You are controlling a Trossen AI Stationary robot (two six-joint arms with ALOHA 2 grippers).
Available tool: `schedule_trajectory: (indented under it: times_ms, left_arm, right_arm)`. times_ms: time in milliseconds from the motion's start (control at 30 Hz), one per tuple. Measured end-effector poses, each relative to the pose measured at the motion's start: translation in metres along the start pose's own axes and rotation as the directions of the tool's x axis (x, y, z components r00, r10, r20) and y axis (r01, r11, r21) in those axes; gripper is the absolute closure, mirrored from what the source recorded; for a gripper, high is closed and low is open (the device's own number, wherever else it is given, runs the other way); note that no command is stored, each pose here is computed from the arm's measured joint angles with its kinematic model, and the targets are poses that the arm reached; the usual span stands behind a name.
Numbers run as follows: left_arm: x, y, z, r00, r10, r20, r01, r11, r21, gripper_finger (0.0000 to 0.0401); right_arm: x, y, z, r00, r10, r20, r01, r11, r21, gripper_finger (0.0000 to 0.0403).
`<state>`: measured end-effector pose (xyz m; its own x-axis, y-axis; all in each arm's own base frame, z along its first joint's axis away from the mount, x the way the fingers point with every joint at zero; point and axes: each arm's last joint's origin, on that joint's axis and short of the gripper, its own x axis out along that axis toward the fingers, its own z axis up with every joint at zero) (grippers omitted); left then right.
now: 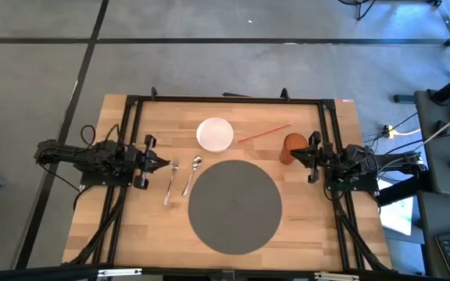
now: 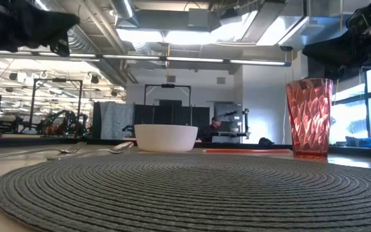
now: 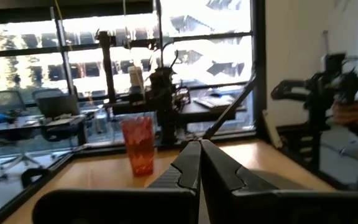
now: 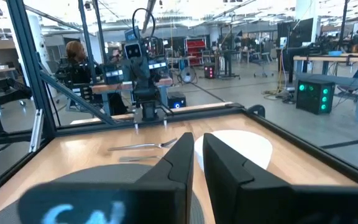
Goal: Pick & Place Utensil
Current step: Put the white bowl on the gray mat
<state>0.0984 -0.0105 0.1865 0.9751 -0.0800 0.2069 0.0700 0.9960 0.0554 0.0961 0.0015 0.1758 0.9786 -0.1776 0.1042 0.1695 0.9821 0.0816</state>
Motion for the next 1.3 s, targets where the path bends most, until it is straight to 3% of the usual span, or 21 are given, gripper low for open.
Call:
schedule_trajectory:
  times_ms: [333,400,500,667,800,900,967,1067,1300]
  left_arm:
    - [0.000,0.001,0.005,0.998,0.040,0.051,-0.028,0.973,-0.228,0.0397]
    - [0.000,0.004,0.005,0.989,0.139,0.048,-0.119,0.945,-0.305,0.0397]
    - [0.002,0.009,0.001,0.949,0.305,-0.080,-0.312,0.873,-0.375,0.0398]
    - [0.019,0.011,0.007,0.897,0.359,-0.259,-0.430,0.845,-0.318,0.0398]
    - [0.051,0.016,0.039,0.852,0.375,-0.366,-0.484,0.830,-0.276,0.0398]
    - [0.086,0.022,0.058,0.792,0.353,-0.498,-0.491,0.853,-0.176,0.0398]
    - [0.114,0.028,0.066,0.745,0.331,-0.579,-0.454,0.888,-0.076,0.0398]
    - [0.151,0.037,0.069,0.673,0.252,-0.695,-0.271,0.959,0.084,0.0398]
    - [0.215,0.057,0.040,0.516,0.284,-0.808,-0.090,0.956,0.279,0.0398]
  right_arm:
    - [0.000,0.002,0.000,0.999,0.051,-0.001,-0.051,0.999,0.006,0.0366]
    - [0.000,0.002,0.000,0.999,0.052,0.002,-0.052,0.998,0.040,0.0366]
    - [0.000,0.002,0.003,0.998,0.054,0.031,-0.057,0.995,0.081,0.0366]
    - [0.000,0.002,0.004,0.998,0.054,0.038,-0.057,0.995,0.079,0.0366]
    - [0.000,0.002,0.005,0.998,0.055,0.044,-0.058,0.995,0.083,0.0366]
    - [0.000,0.002,0.003,0.998,0.054,0.033,-0.057,0.995,0.083,0.0366]
    - [0.000,0.002,0.003,0.998,0.054,0.028,-0.056,0.995,0.079,0.0366]
    - [0.000,0.002,0.002,0.998,0.054,0.021,-0.055,0.995,0.079,0.0366]
    - [0.000,0.002,0.002,0.998,0.054,0.021,-0.055,0.996,0.077,0.0366]
